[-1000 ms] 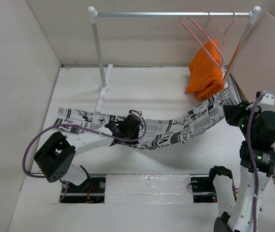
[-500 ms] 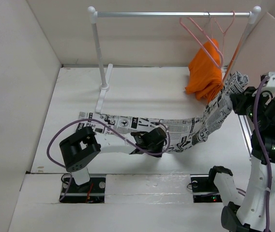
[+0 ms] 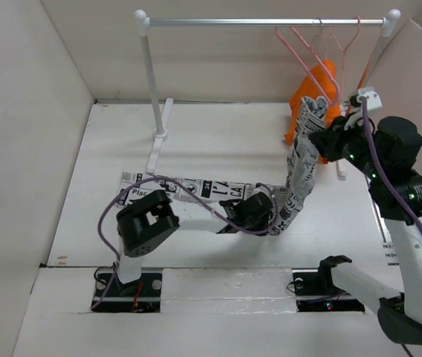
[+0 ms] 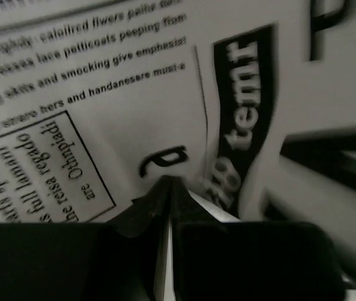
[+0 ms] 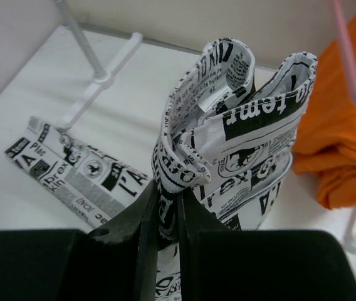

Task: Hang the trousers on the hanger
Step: Fold the trousers at the center of the board.

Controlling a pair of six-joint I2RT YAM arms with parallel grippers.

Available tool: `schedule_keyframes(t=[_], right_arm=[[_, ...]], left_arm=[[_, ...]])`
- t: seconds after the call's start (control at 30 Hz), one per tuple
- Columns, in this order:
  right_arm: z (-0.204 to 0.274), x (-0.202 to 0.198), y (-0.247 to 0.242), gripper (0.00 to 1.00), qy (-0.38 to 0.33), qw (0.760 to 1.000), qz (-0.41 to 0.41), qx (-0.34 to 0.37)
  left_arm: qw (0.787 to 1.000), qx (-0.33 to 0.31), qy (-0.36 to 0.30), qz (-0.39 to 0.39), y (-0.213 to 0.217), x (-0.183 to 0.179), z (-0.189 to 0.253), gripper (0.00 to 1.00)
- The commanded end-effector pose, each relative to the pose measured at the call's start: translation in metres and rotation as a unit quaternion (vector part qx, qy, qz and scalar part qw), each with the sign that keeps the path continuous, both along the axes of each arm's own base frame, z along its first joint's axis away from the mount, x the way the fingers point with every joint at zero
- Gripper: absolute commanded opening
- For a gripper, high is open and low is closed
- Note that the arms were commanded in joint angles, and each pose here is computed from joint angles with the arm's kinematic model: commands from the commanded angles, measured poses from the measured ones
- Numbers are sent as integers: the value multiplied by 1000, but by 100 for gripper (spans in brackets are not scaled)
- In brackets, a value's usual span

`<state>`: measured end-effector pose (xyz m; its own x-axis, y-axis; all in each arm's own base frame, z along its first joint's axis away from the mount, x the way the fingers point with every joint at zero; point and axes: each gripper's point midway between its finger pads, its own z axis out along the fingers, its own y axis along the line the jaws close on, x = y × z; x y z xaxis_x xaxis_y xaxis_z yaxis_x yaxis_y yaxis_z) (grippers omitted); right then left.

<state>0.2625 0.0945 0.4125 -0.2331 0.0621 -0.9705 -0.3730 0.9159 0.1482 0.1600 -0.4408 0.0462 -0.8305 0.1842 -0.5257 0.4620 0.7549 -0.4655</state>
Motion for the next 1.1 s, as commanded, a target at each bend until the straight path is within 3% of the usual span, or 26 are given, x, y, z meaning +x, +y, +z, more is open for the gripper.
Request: schedule_keyframes(t=[0.0,0.13,0.17,0.2,0.23,0.3,0.33,0.4,0.43,0.47,0.5,0.53,0.57,0.67,0.77,0.83,0.87,0.9,0.97,1.0,1.07], right_arm=[[68,10,32,0,-101,994,20,41],[80,24,81,0,-103,993,52,32],[83,32,97,0,-105,992,61,21],[83,39,103,0,-104,992,64,20],[83,40,116,0,-104,991,80,19],[86,47,135,0,-111,988,105,21],[80,56,148,0,-104,988,114,17],[80,58,172,0,-109,983,147,22],[72,68,188,0,-100,982,159,18],[68,69,203,0,-97,980,175,17],[66,71,216,0,-97,977,189,18],[62,73,229,0,-95,975,201,18],[48,83,252,0,-84,973,216,13],[20,83,322,0,-66,959,274,14],[-8,65,390,0,-49,943,328,24],[-47,53,451,0,-30,921,386,41],[-60,42,472,3,-6,911,408,63],[-90,36,498,33,17,898,435,62],[-119,23,514,62,47,890,451,44],[-133,18,514,72,66,884,461,33],[-163,5,503,74,98,876,472,19]], left_arm=[[999,30,36,-20,0,-23,-27,0],[999,23,27,-16,17,-26,-10,0],[1000,2,1,0,26,-21,24,0],[1000,6,-9,10,27,-16,24,0],[999,18,-14,25,44,-13,27,0],[994,-12,-68,79,68,7,76,0],[991,8,-70,113,92,11,78,0],[964,-11,-136,227,143,43,127,1],[951,27,-145,273,179,46,128,5],[931,-18,-159,329,205,52,162,6],[902,-19,-188,389,241,70,180,7],[887,-29,-201,414,262,75,199,9],[861,-67,-229,449,290,76,233,11],[795,-99,-286,526,353,79,298,15],[752,-90,-317,570,387,73,338,16],[736,-95,-321,589,400,67,352,16],[724,-96,-327,600,407,65,357,17],[718,-106,-330,604,410,64,362,17],[707,-108,-337,612,418,61,365,22],[705,-109,-338,614,419,61,366,25],[707,-110,-335,613,416,63,362,38]])
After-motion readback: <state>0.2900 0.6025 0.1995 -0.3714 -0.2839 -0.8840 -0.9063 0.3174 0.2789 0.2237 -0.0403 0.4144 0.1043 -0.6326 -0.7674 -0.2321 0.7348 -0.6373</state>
